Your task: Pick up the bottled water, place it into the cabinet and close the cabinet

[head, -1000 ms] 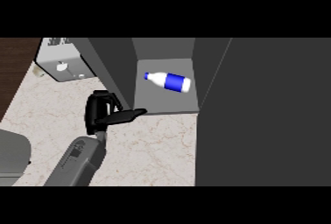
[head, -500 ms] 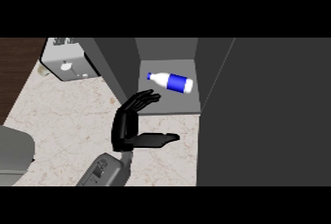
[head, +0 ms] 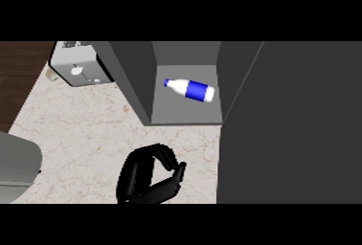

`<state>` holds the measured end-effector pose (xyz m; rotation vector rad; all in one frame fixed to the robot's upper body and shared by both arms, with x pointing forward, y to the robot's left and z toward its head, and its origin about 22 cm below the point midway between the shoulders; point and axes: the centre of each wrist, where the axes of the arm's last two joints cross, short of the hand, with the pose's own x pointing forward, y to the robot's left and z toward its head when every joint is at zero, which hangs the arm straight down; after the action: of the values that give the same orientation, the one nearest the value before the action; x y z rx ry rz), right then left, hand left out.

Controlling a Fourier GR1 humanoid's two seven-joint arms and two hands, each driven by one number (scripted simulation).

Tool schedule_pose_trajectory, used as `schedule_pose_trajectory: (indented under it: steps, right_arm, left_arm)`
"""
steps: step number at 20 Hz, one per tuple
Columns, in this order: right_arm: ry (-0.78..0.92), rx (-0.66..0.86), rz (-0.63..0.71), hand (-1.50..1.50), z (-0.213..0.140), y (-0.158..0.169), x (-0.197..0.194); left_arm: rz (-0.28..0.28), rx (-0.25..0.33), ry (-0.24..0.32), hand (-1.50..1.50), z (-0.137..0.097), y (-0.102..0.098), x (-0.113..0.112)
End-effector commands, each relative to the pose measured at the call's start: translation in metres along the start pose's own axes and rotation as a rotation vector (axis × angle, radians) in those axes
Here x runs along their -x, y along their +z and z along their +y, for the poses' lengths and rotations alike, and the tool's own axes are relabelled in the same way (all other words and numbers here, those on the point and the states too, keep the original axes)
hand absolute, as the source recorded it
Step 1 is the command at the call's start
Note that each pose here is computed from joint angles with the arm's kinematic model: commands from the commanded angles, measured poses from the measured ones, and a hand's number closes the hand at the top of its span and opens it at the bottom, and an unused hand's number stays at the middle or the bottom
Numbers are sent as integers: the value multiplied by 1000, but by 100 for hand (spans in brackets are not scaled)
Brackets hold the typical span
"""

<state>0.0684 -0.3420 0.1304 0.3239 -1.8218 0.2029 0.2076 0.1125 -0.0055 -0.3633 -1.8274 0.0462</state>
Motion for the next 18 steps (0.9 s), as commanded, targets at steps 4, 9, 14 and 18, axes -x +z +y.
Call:
schedule_pose_trajectory:
  steps: [4,9,14,18]
  right_arm:
    - [44,-148,23,150,35,4,-33]
    - [59,-324,83,150,39,-6,-34]
    - [46,-402,25,150,52,-13,-35]
    - [50,-418,-24,150,60,-14,-41]
  left_arm:
    - [10,12,-37,150,37,40,-18]
    - [3,10,-78,150,77,37,-45]
    - [-16,2,-87,150,100,48,-65]
    - [-46,-3,-46,-150,125,50,-82]
